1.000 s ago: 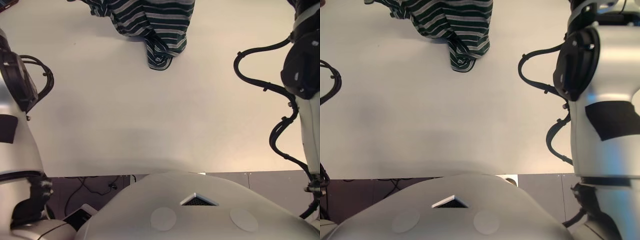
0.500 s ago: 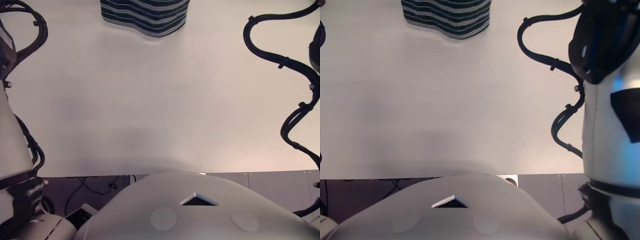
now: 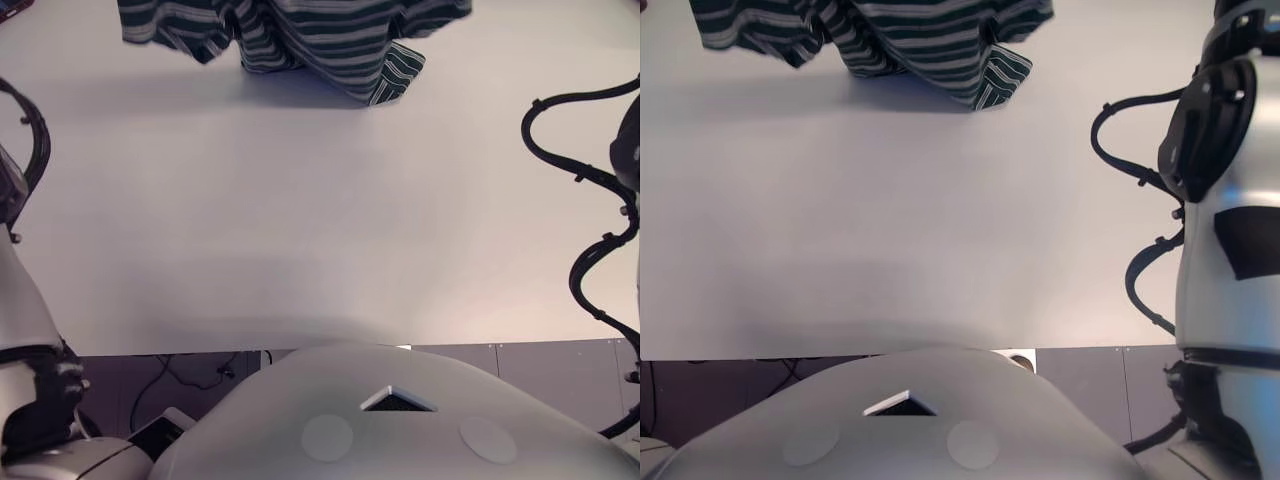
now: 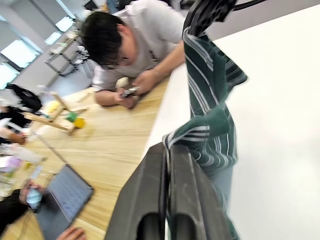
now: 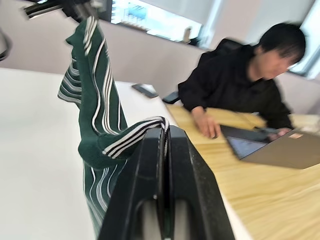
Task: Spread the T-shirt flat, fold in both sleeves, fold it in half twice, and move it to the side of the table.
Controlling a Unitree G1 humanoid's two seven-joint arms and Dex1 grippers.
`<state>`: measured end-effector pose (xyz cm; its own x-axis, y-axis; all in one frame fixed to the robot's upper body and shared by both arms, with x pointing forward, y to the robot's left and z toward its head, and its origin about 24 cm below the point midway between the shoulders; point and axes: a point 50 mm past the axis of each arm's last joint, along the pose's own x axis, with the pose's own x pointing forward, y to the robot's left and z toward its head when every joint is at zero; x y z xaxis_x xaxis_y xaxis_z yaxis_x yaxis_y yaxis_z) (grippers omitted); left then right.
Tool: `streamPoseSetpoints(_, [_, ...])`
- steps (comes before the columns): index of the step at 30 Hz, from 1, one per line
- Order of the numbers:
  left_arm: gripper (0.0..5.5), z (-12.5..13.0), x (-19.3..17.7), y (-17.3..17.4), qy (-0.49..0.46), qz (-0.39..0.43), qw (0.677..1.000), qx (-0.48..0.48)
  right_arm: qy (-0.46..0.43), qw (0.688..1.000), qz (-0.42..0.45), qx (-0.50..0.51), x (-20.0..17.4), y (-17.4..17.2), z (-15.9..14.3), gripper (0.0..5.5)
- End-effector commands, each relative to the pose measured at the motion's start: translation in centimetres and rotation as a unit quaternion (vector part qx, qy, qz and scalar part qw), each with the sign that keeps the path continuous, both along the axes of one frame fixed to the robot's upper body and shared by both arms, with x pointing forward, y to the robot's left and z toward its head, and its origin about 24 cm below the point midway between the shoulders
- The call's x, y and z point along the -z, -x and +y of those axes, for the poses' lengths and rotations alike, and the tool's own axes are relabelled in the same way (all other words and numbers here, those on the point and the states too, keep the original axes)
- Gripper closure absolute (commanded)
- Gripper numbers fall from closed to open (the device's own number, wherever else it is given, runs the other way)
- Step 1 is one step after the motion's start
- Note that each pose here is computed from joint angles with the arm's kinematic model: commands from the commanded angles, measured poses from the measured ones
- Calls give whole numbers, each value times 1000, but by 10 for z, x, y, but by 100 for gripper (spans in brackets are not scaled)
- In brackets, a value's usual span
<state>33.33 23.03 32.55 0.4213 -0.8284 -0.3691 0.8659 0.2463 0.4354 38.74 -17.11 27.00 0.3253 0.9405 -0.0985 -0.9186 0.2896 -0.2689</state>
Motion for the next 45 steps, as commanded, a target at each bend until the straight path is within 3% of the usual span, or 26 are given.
streamPoseSetpoints(1, [550, -24, 68, 96, -123, 137, 979, 90, 208, 950, 132, -191, 66, 88, -15, 548])
streamPoseSetpoints(5, [550, -33, 128, 128, -163, 234, 951, 115, 235, 905, 237, -264, 117, 137, -9, 548])
streamPoseSetpoints(11, [550, -52, 196, 183, -172, 341, 915, 131, 250, 847, 359, -301, 163, 191, -13, 548])
streamPoseSetpoints(13, [550, -55, 217, 189, -160, 353, 917, 97, 245, 846, 380, -282, 176, 197, -11, 548])
streamPoseSetpoints(15, [511, -53, 232, 189, -152, 354, 921, 60, 246, 856, 386, -239, 190, 197, -10, 550])
streamPoseSetpoints(18, [465, -47, 240, 196, -158, 370, 914, 41, 246, 860, 391, -214, 200, 199, -16, 495])
streamPoseSetpoints(21, [459, -42, 224, 204, -133, 401, 904, 67, 218, 861, 389, -243, 186, 197, -22, 454])
streamPoseSetpoints(27, [459, -25, 130, 137, 129, 312, 939, 60, 30, 920, 343, -186, 113, 118, -12, 454])
streamPoseSetpoints(28, [459, -21, 131, 117, 148, 289, 946, 1, 6, 936, 328, -123, 112, 96, -7, 454])
streamPoseSetpoints(31, [490, -17, 165, 66, 99, 235, 951, -173, 52, 958, 280, 31, 144, 55, 14, 487])
streamPoseSetpoints(35, [546, -45, 223, 48, -2, 198, 961, -192, 153, 958, 235, 69, 202, 54, 39, 548])
streamPoseSetpoints(39, [546, -50, 276, 28, -45, 181, 957, -222, 235, 947, 181, 123, 241, 52, 41, 548])
streamPoseSetpoints(42, [546, -44, 300, 10, -61, 188, 945, -261, 251, 931, 177, 199, 257, 44, 41, 548])
streamPoseSetpoints(45, [546, -41, 298, -21, -112, 125, 934, -316, 249, 909, 168, 288, 262, 35, 41, 548])
